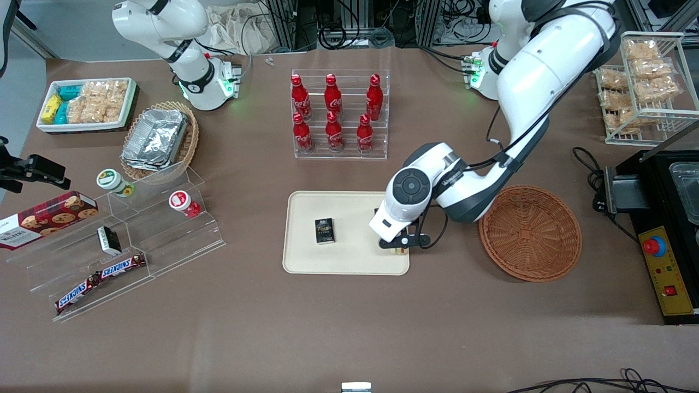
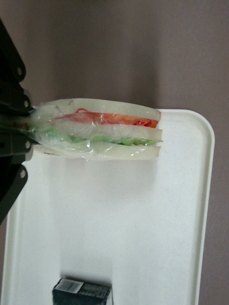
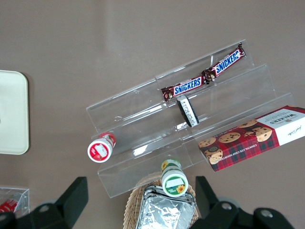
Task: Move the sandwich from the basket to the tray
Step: 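Lower the sandwich onto the tray beside the black item and release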
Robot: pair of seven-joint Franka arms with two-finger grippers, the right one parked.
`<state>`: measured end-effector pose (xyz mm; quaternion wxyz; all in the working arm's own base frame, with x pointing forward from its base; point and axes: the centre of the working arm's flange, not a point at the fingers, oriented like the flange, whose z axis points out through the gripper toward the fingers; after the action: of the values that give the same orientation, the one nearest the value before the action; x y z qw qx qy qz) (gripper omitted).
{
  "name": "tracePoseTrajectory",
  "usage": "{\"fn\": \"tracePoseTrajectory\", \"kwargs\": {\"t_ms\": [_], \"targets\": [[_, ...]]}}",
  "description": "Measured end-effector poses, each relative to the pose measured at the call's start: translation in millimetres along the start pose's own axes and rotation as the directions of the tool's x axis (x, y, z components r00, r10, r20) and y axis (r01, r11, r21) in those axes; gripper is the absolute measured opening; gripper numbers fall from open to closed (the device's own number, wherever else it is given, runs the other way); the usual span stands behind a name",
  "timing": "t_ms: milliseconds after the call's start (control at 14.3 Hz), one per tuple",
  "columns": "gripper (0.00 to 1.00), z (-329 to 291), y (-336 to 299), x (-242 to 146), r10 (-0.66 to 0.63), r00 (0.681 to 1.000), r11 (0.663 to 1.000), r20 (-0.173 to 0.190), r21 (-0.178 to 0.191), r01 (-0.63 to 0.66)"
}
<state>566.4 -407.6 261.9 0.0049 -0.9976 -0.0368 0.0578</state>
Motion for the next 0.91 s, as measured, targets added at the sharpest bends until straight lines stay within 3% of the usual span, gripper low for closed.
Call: {"fn": "tracePoseTrajectory", "kwargs": {"t_ms": [70,630,700,840,910], "targets": [[0.19,8,3,0,-0.007,1.0,1.0,0.001,0.007,0.007],[0.95,-8,-8,15,-0.066,0.998,0.998,-0.007,0.021,0.066],[1.0,-28,-21,23,-0.088,0.996,0.996,-0.016,0.034,0.089],[1.0,-83,-50,29,-0.132,0.99,0.987,-0.056,0.083,0.136],[1.0,-112,-68,32,-0.154,0.985,0.983,-0.082,0.09,0.162]]}}
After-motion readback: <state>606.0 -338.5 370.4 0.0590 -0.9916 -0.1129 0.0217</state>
